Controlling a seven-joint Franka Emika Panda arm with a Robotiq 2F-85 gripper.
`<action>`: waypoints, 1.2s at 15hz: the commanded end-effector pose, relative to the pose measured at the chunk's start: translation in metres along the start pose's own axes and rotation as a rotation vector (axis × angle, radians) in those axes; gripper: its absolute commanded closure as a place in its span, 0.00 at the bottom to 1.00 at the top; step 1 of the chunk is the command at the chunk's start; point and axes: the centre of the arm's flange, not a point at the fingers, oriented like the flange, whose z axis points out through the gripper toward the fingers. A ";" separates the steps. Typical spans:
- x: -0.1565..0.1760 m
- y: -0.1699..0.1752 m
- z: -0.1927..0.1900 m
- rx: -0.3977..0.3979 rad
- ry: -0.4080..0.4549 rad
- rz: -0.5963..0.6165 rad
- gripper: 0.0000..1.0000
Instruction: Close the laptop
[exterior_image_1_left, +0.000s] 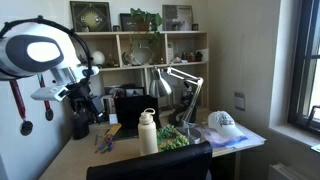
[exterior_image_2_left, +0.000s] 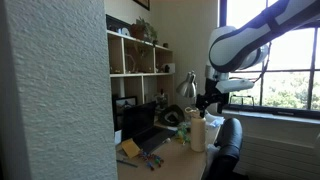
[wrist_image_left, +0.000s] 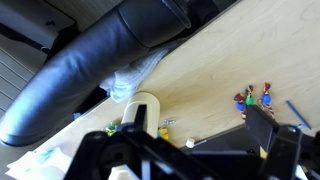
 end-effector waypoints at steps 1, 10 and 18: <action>0.000 0.000 0.000 0.000 0.000 0.000 0.00; 0.128 0.026 -0.040 -0.108 0.068 -0.249 0.00; 0.285 -0.006 -0.043 -0.096 0.133 -0.644 0.00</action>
